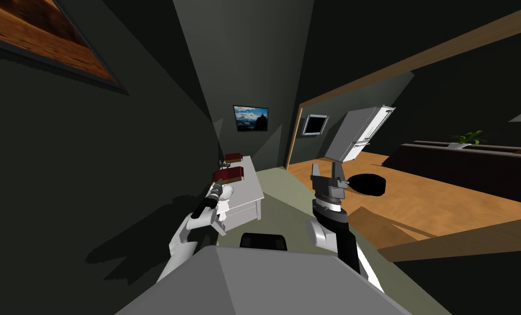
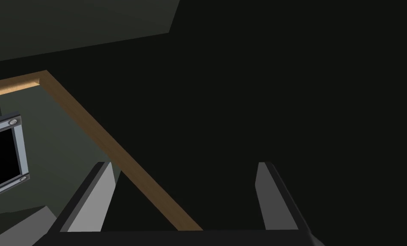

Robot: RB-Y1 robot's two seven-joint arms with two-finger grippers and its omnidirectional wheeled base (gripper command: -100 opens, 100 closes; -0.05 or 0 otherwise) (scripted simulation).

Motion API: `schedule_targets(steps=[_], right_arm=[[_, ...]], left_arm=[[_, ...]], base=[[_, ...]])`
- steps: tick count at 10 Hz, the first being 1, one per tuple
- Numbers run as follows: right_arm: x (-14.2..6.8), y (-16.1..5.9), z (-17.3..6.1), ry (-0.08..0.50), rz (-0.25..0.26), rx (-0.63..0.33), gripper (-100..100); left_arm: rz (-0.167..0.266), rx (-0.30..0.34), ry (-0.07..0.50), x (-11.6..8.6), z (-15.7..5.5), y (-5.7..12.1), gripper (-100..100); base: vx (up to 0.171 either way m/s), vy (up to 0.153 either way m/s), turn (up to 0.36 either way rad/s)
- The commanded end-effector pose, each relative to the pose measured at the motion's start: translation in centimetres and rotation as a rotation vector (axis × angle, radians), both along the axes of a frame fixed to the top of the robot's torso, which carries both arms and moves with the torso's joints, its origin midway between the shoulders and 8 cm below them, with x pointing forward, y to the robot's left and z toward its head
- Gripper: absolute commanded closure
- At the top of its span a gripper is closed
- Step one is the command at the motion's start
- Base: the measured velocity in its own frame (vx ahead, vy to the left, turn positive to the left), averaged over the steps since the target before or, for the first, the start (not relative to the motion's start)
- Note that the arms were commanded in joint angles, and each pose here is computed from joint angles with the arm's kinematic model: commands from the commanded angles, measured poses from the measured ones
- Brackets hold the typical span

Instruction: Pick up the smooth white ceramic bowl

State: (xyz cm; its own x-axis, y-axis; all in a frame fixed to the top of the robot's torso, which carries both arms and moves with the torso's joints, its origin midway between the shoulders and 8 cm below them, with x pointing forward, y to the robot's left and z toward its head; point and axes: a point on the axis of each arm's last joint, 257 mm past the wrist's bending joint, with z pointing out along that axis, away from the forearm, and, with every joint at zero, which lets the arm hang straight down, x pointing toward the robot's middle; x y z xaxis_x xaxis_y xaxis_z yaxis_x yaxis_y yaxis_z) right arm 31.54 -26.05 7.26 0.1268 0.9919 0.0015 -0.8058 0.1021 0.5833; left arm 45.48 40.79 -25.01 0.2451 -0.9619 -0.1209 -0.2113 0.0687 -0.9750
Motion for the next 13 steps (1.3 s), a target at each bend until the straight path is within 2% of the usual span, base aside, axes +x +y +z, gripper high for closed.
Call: schedule_targets(steps=[1, 2, 3, 4, 5, 7, 10, 12, 13], right_arm=[[0.0, 0.0, 0.0, 0.000, 0.000, 0.000, 0], [0.0, 0.0, 0.0, 0.000, 0.000, 0.000, 0], [0.0, 0.0, 0.0, 0.000, 0.000, 0.000, 0], [0.0, 0.0, 0.0, 0.000, 0.000, 0.000, 0], [0.0, 0.0, 0.0, 0.000, 0.000, 0.000, 0], [0.0, 0.0, 0.0, 0.000, 0.000, 0.000, 0], [0.0, 0.0, 0.0, 0.000, 0.000, 0.000, 0], [0.0, 0.0, 0.0, 0.000, 0.000, 0.000, 0], [0.0, 0.0, 0.0, 0.000, 0.000, 0.000, 0]], left_arm=[[0.011, -0.018, 0.035, 0.0, -1.4, 0.5, -100], [0.030, -0.047, 0.085, -0.1, -3.1, 1.2, -100], [0.030, -0.047, 0.085, -0.1, -3.1, 1.2, -100], [0.050, -0.077, 0.130, -0.3, -4.7, 1.9, -100], [0.050, -0.078, 0.135, -0.4, -4.9, 1.9, -100], [0.090, -0.137, 0.213, -0.8, -7.7, 3.1, -100], [0.114, -0.174, 0.278, -1.5, -9.8, 3.6, -100], [0.156, -0.235, 0.353, -2.4, -12.4, 4.5, -100], [0.158, -0.239, 0.368, -2.6, -12.7, 4.4, -100]], base=[[0.019, -0.027, -0.008], [0.020, -0.027, -0.014], [0.016, -0.021, -0.008], [0.021, -0.025, -0.009], [0.023, -0.022, -0.003], [0.037, -0.033, -0.009], [0.027, -0.022, -0.001], [0.035, -0.023, 0.000], [0.037, -0.020, 0.003]])
